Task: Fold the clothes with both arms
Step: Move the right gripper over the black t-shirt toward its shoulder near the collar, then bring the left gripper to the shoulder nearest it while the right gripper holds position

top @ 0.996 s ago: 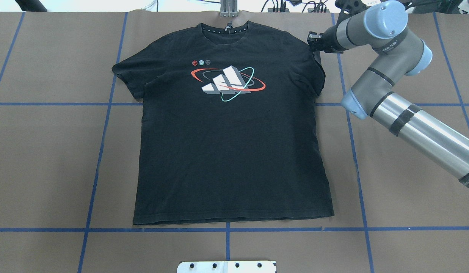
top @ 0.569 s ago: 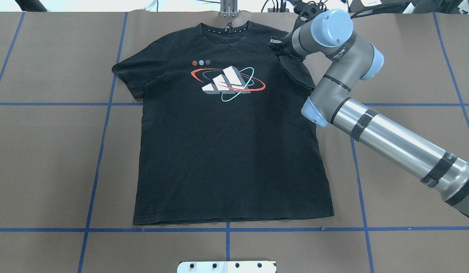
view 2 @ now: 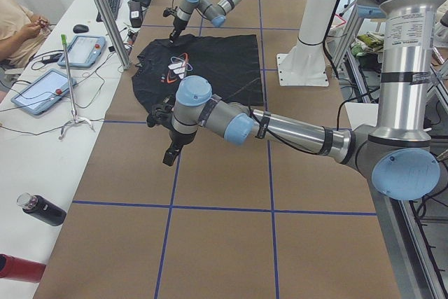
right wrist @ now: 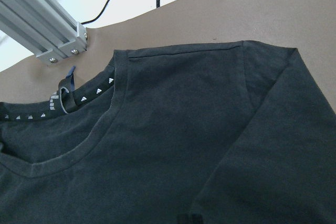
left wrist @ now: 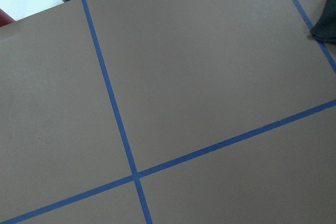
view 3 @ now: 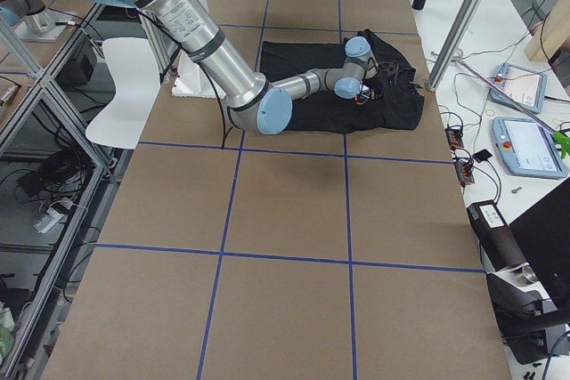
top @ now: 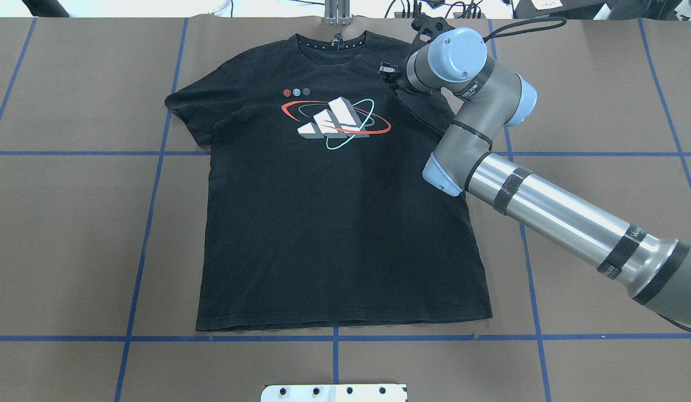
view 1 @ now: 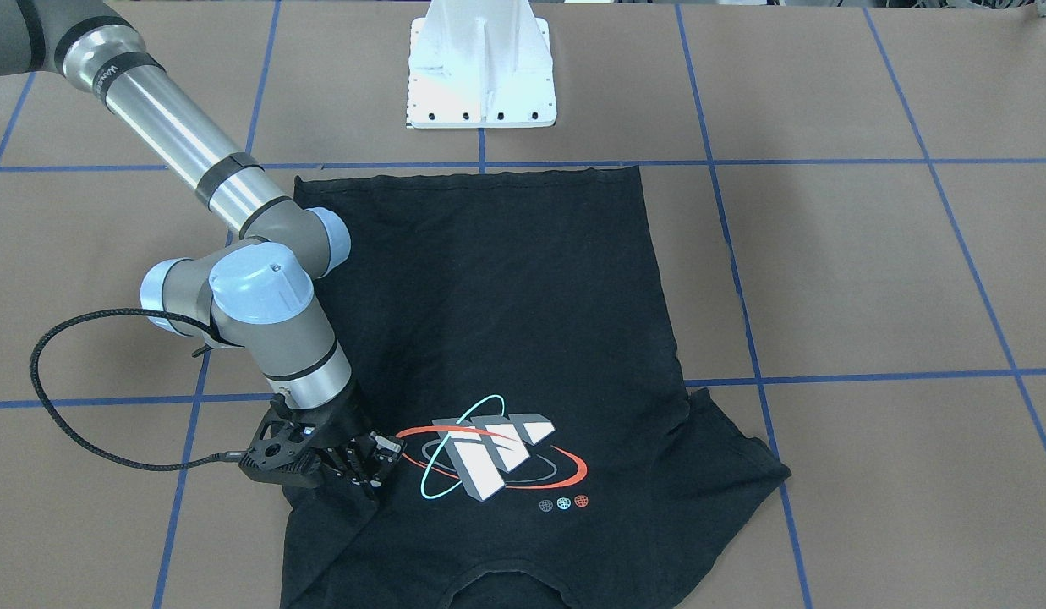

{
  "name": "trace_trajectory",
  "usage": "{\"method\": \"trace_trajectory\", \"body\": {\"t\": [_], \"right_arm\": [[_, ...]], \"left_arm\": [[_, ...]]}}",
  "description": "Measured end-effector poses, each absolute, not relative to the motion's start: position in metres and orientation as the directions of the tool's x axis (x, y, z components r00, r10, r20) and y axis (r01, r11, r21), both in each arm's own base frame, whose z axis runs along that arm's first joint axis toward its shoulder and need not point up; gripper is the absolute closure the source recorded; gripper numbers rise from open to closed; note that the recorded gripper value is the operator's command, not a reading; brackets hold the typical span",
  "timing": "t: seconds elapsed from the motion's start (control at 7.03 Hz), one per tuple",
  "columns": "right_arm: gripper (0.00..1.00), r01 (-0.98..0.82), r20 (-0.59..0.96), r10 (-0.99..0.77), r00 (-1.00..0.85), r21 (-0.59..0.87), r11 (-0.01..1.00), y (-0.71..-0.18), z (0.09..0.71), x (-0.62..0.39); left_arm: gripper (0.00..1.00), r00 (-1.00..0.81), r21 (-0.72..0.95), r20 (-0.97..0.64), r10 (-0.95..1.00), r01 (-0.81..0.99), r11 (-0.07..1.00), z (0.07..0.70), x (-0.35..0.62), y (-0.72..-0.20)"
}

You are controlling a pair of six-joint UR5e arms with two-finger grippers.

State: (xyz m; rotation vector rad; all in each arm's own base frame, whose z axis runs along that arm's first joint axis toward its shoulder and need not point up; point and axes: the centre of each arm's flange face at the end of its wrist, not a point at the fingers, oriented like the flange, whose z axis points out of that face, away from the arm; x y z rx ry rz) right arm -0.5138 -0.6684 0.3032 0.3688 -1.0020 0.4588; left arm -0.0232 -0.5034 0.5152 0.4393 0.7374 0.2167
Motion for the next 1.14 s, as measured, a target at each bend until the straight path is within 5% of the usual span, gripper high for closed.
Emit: {"method": "trace_trajectory", "body": {"t": [0.43, 1.14], "right_arm": [[0.00, -0.584, 0.876, 0.256, 0.409, 0.036, 0.811, -0.658, 0.291, -0.527], [0.01, -0.553, 0.893, 0.242, 0.381, 0.010, 0.833, -0.584, 0.313, -0.480]], "left_arm": [[0.00, 0.656, 0.517, -0.644, 0.393, -0.005, 0.856, 0.518, 0.010, -0.518], [0.02, 0.521, 0.471, -0.767, 0.374, 0.063, 0.880, 0.477, 0.161, -0.627]]}}
